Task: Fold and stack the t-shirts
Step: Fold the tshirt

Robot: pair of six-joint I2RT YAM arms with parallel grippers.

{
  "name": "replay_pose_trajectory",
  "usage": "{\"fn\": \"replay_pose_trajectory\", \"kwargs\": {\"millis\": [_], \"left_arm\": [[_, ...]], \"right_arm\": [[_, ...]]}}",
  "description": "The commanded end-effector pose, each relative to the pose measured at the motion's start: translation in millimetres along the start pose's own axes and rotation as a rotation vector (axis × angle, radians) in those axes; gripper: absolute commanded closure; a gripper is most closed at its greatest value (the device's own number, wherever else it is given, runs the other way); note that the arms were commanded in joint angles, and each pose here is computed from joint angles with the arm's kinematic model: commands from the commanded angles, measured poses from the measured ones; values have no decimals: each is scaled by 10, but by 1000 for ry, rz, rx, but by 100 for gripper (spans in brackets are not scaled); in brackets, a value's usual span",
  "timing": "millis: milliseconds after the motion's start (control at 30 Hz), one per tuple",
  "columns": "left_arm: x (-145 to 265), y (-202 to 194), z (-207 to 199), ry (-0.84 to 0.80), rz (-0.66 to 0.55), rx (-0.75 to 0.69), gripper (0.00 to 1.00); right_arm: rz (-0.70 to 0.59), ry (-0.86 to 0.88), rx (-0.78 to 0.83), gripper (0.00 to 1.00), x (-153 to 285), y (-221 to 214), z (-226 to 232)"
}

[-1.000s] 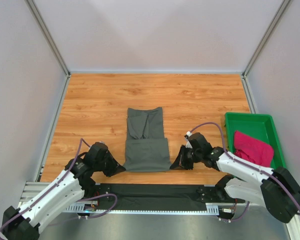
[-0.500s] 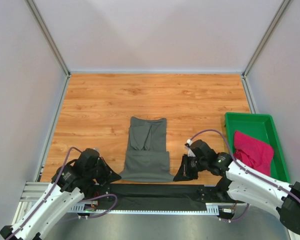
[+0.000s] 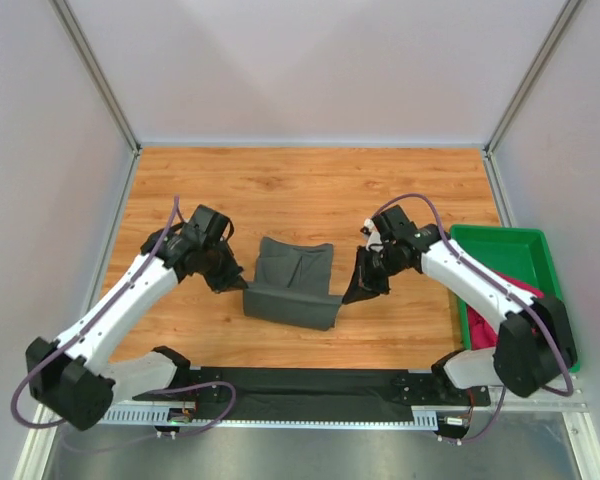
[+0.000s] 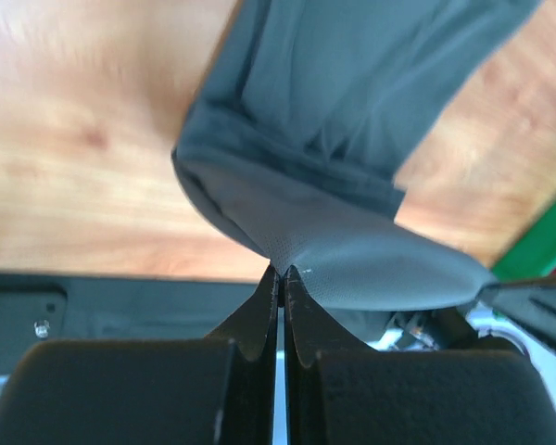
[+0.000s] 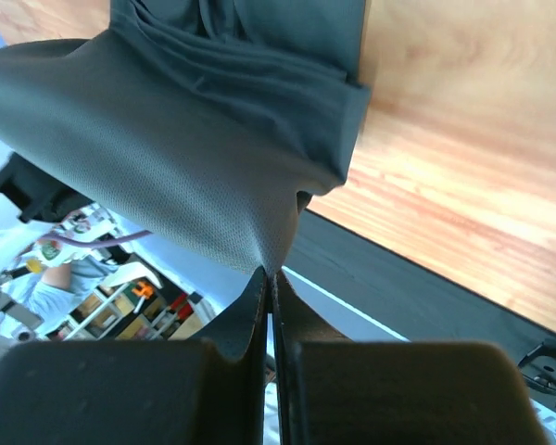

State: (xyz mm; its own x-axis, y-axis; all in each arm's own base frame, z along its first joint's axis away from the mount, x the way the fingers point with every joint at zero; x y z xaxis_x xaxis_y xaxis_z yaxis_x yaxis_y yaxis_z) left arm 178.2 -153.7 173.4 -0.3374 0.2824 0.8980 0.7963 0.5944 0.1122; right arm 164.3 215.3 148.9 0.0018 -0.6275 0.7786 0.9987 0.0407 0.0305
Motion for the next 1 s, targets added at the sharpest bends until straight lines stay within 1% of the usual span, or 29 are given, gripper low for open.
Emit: {"fn": "replay_pose_trajectory", "kwargs": {"millis": [0,33,100,133,167,200,233,267,300,333,367,400,433,467,533,567,600,633,667,700,733,767,800,833,867,900,933,967], "left_arm": [[-34,431,-194,-17,-85,-99,100],[1,540,-378,-70,-102,-107,100],[-156,713,-492,-55,-83,-103,100],[-114,811,-638,-83,-94,-125,100],[-279,871,-651,-40,-65,-121,100],[-316,931,-699,-38,-55,-117,100],[-297,1016,-851,-76,-65,-141,100],[-453,1075,-873,-54,-46,-144,100],[-500,1149,-915,-55,-48,-145,100],[-505,1259,-1063,-95,-69,-167,100],[-695,1317,-1057,-70,-45,-181,100],[-759,1418,-1063,-68,-42,-176,100],[-776,1506,-1247,-133,-45,-202,100],[-983,1557,-1238,-119,-19,-225,100],[-1053,1752,-1428,-164,-48,-249,100],[-1266,1800,-1410,-147,-21,-253,100],[-1257,1902,-1559,-181,-41,-267,100],[-1310,1944,-1639,-213,-33,-284,100],[-1511,1976,-1628,-200,-12,-291,100],[-1504,2071,-1755,-226,-38,-304,100],[-1556,2106,-1796,-240,-39,-308,100],[-1711,2127,-1783,-240,-27,-307,96],[-1727,2166,-1887,-287,-32,-320,91],[-1867,2173,-1861,-283,-14,-320,85],[-1897,2187,-1887,-294,-12,-335,81],[-1859,2250,-1939,-291,-38,-365,75],[-1850,2292,-1934,-279,-53,-379,58],[-1806,2334,-1929,-261,-76,-398,53]], "right_arm": [[51,20,27,100,94,158,27],[27,30,27,100,149,288,52],[35,39,-3,100,117,443,41],[11,60,2,100,176,612,111],[33,52,-9,100,104,697,74],[34,59,-19,100,86,784,74],[7,76,-24,100,89,923,81],[-10,96,-25,100,108,1038,126],[0,96,-49,100,12,1150,79],[-14,104,-47,100,-6,1272,61],[-39,101,-32,100,4,1435,84],[-16,101,-44,100,-105,1538,0],[-6,103,-71,99,-101,1616,-64],[-28,87,-72,99,-93,1723,-105],[-87,96,-70,97,-146,1994,-221],[-99,89,-80,97,-159,2084,-283],[-118,98,-77,98,-143,2232,-294],[-97,92,-110,98,-250,2307,-442],[-91,78,-120,98,-279,2354,-514],[-107,73,-107,98,-259,2443,-519],[-111,66,-121,98,-327,2502,-621],[-116,78,-123,97,-343,2546,-628],[-128,89,-122,95,-312,2624,-603],[-121,78,-126,93,-350,2646,-652],[-116,74,-128,91,-345,2643,-653],[-120,76,-126,86,-330,2649,-647],[-123,66,-127,81,-340,2635,-673],[-146,46,-111,75,-288,2656,-673]]}}
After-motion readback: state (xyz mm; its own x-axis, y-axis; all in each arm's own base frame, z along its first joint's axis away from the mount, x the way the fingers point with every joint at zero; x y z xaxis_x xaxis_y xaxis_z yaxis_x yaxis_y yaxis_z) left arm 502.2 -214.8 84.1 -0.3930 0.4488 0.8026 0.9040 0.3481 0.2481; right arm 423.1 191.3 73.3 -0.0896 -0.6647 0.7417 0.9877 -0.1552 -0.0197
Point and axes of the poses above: each gripper's point midway between its finger pads, its own x axis back along the fingers, its own z axis along the line the jaws close on, y = z × x, the point moved 2 cm from there along x, back along the fingers, and after that the axes turned 7 degrees about x, right-handed, at the moved point
